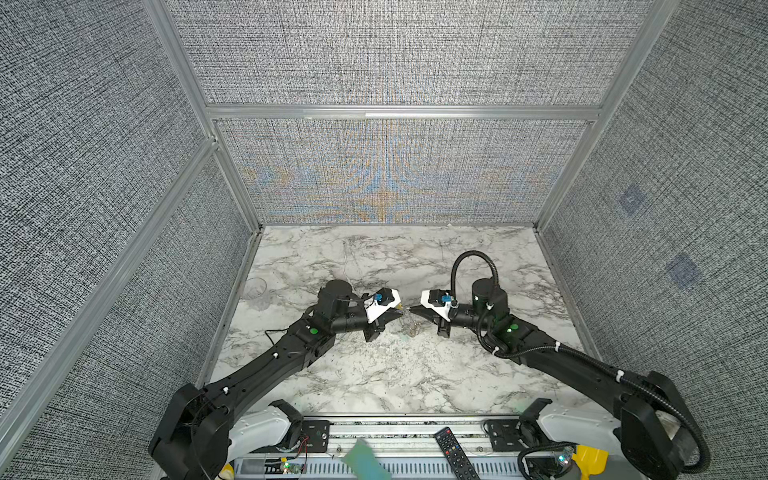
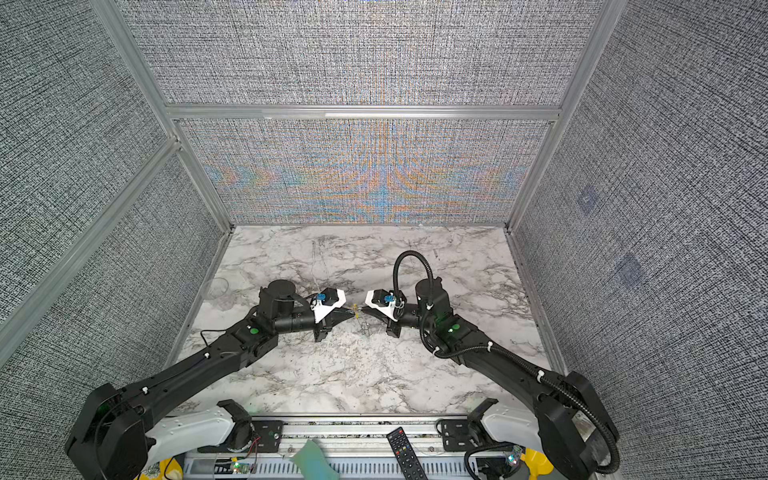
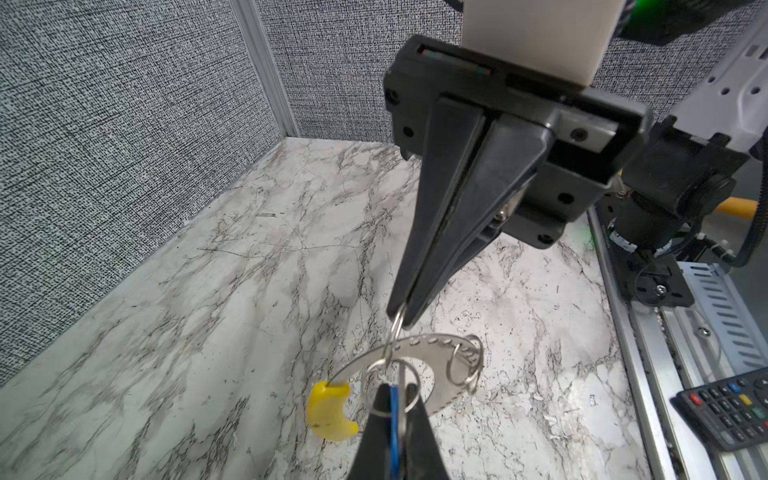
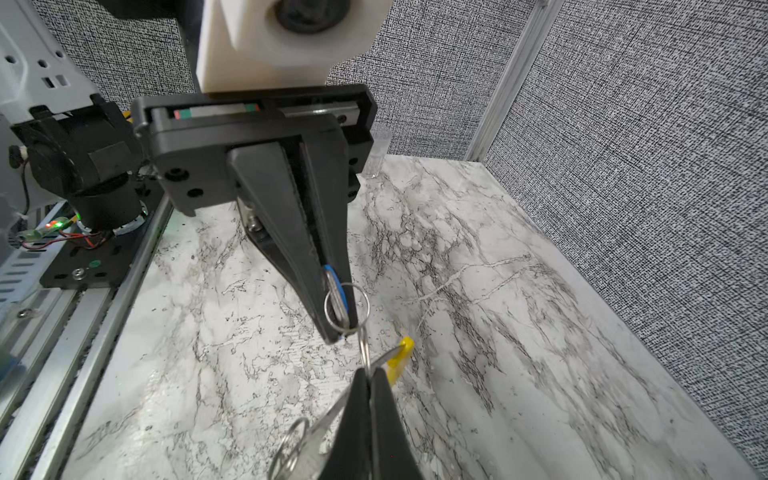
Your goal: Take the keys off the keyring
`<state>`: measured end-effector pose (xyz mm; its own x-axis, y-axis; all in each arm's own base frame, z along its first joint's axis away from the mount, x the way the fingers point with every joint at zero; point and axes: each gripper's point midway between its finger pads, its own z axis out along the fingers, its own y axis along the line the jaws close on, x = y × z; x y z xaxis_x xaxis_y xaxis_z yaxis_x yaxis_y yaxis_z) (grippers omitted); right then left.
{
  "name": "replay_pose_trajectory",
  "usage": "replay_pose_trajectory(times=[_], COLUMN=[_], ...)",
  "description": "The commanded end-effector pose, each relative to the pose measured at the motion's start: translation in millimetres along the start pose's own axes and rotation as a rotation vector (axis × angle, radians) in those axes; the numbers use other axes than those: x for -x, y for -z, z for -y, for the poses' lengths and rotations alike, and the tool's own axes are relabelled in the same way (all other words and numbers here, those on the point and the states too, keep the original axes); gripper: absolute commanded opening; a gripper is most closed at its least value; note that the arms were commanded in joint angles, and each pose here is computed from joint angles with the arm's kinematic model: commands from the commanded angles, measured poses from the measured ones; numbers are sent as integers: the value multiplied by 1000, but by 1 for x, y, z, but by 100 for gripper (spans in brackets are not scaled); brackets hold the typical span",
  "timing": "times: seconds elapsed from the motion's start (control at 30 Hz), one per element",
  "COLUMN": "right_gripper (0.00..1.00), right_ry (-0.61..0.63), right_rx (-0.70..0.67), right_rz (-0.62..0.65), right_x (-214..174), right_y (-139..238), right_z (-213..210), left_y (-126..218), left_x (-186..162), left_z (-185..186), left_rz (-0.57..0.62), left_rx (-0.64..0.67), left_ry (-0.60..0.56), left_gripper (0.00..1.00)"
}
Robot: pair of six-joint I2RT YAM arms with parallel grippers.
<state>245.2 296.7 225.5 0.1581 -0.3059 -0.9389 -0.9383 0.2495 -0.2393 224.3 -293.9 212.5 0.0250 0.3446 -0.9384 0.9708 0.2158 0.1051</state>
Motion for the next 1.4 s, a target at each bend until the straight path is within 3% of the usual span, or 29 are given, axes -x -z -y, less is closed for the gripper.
replay_pose_trajectory(times=[0.0, 0.53, 0.7, 0.93, 1.23, 1.37], right_gripper=[0, 0, 18, 37, 38, 39], right_ry=[17, -35, -22, 6, 35, 36], right_rx=[-17, -66, -91, -107, -145, -140], right_rz=[-29, -4, -11, 18, -110, -110], right_x=[-4, 8, 8, 23, 11, 16], right_y=[-3, -7, -1, 21, 30, 29], right_z=[2, 13, 14, 18, 36, 39], left_y=[0, -7, -8, -8, -7, -7], left_x=[-1, 27, 32, 39, 44, 44], left_z=[1, -16, -22, -29, -28, -28], left_rz=[-35, -76, -112, -147, -187, -213], left_rx=[-22, -23, -28, -28, -71, -88], left_ry=[-13, -78, -95, -154, -254, -286], left_gripper=[0, 0, 0, 0, 0, 0])
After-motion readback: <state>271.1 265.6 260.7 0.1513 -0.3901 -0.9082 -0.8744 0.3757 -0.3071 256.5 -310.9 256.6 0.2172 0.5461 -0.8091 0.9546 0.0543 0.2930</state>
